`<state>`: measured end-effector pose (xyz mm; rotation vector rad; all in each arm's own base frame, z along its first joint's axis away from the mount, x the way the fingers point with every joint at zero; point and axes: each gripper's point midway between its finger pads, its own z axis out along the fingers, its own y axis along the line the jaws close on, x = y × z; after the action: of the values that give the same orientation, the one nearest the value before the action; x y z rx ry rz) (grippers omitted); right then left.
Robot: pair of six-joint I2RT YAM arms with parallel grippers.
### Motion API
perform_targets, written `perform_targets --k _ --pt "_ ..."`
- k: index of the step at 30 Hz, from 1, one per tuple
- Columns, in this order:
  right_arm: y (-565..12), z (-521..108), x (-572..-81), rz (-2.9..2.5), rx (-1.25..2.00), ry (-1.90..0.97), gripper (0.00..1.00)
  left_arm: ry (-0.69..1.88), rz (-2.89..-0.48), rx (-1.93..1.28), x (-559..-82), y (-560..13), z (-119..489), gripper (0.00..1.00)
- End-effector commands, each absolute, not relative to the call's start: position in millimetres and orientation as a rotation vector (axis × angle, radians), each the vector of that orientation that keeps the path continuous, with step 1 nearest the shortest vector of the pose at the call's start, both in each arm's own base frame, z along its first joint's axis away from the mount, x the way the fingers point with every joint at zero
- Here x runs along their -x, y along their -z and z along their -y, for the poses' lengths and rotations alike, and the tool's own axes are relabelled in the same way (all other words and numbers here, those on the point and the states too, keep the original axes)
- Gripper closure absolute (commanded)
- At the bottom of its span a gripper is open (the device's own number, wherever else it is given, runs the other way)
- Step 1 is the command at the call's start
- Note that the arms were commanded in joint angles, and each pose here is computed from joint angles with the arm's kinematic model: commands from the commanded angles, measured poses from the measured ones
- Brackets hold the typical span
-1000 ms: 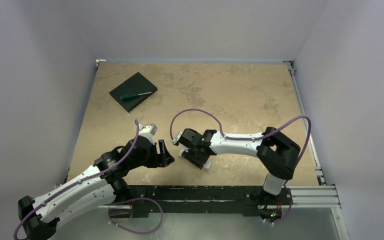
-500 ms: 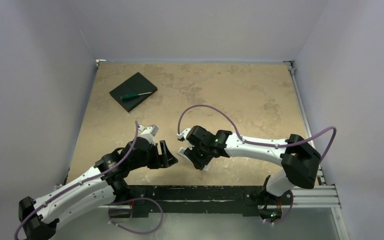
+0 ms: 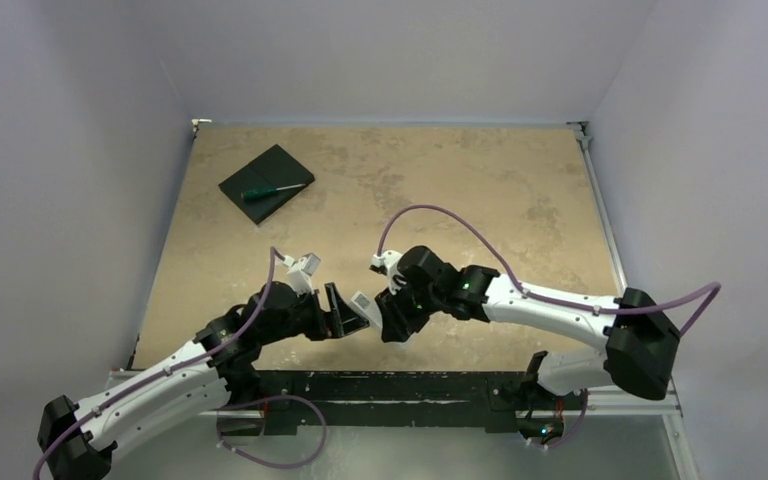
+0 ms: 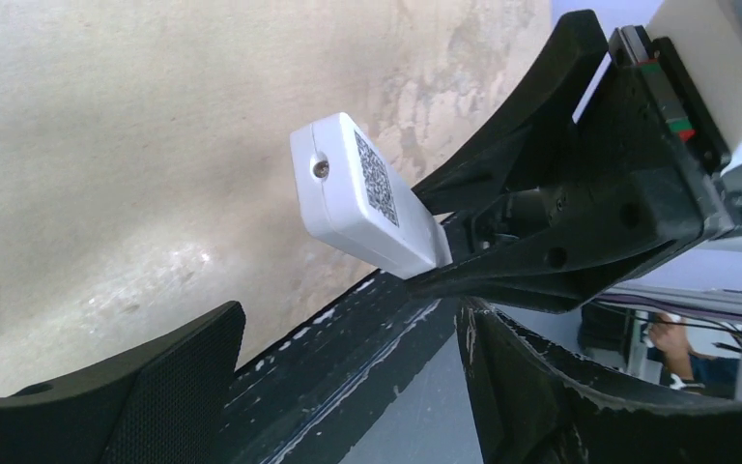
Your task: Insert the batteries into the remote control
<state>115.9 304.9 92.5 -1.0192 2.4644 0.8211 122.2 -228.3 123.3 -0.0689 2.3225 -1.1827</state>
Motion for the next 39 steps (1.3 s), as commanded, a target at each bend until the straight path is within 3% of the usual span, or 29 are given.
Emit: perform_targets --k 1,20,39 --pt "-125 -320 -112 -2.375 0.961 -1.078 0.80 1.372 -2.174 0.062 -125 -153 246 0.19" --pt "-173 -331 -77 -2.132 0.927 -1.684 0.82 1.579 -1.953 0.013 -126 -196 262 0.20" --pt "-198 -331 -71 -2.003 0.796 -1.878 0.78 1.716 -1.827 -0.024 -119 -218 267 0.29"
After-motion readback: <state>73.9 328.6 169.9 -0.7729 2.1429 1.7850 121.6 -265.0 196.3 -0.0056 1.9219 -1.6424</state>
